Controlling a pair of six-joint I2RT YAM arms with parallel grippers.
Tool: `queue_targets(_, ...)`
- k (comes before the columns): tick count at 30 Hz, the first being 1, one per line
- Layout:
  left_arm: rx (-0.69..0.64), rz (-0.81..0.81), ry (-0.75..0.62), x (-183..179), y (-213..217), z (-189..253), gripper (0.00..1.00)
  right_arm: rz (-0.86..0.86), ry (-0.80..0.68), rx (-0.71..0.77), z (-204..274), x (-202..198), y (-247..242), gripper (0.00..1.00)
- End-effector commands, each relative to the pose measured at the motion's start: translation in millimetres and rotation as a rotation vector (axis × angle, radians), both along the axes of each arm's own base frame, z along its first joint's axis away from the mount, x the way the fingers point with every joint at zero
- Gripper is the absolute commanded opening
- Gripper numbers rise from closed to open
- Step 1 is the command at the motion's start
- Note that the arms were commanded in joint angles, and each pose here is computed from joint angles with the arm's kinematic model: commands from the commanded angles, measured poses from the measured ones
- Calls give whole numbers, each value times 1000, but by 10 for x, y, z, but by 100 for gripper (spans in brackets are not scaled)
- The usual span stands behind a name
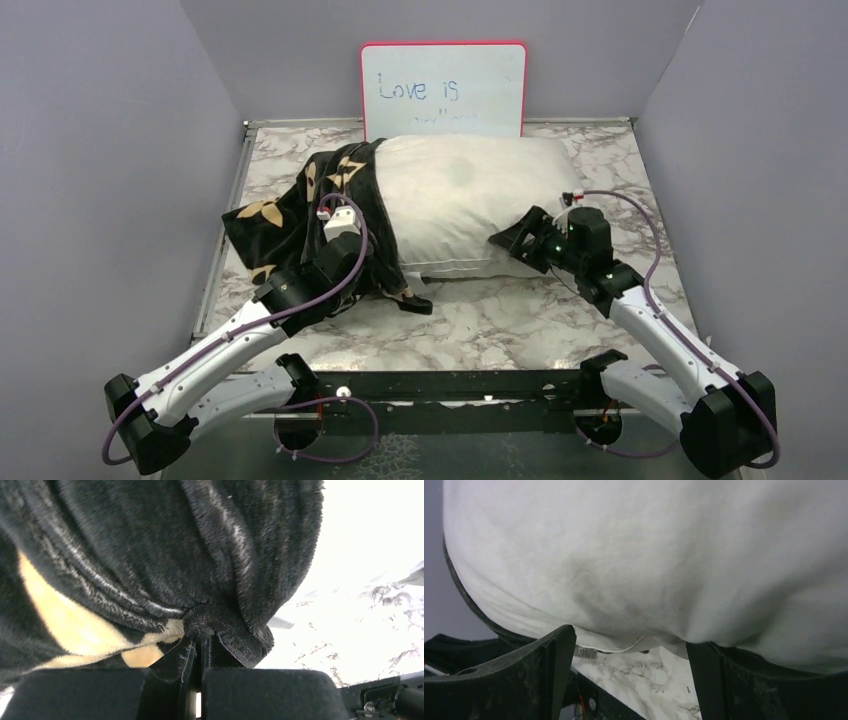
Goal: Remove the pillowcase from the pillow
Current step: Remove the pillow from the pillowcase.
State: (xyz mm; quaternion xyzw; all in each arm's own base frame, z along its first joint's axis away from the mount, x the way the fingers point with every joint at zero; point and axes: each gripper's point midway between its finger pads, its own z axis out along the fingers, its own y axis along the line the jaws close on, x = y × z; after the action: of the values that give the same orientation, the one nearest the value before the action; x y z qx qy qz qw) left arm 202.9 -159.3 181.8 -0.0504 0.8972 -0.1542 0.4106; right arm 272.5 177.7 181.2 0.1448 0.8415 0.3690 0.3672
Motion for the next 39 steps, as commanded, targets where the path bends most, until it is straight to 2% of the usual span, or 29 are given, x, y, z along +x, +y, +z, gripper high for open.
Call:
queue_targets(1, -102, -112, -60, 67, -312, 168, 0, 152, 18, 202, -36, -251, 367, 88)
queue_targets(3, -105, -115, -58, 57, -312, 151, 0, 177, 21, 211, -84, -313, 460, 93)
queue_targets(6, -116, -125, -62, 44, -324, 153, 0, 241, 1, 241, -27, -449, 726, 95)
queue_targets(9, -118, -128, -66, 39, -324, 149, 0, 229, -12, 255, -14, -519, 947, 99)
queue_targets(13, -126, -140, -59, 12, -341, 141, 0, 96, -30, 290, -71, -413, 1062, 100)
queue_targets(20, -132, -157, -54, -6, -363, 153, 0, -136, -48, 298, -139, 81, 1118, 98)
queue_targets(21, -131, -157, -53, -9, -365, 144, 0, -184, -44, 282, -179, 167, 1088, 94)
queue_targets(24, -131, -148, -57, -7, -343, 150, 0, -333, -36, 228, -230, 351, 917, 58)
queue_targets(26, -125, -136, -56, -9, -311, 147, 0, -410, -96, 172, -133, 421, 722, 38)
queue_targets(28, -106, -100, -48, -6, -235, 116, 0, -504, -157, 85, -52, 449, 431, 9)
queue_targets(29, -96, -85, -46, -8, -199, 104, 0, -550, -191, 32, 10, 462, 275, 2)
queue_targets(32, -60, -42, -35, -15, -80, 35, 0, -614, -327, -168, 306, 507, -121, 1)
queue_targets(35, -27, 11, -17, -31, 45, -38, 0, -673, -383, -335, 423, 503, -466, 1)
queue_targets(39, 25, 74, 19, -93, 227, -131, 0, -720, -383, -423, 403, 474, -853, 1)
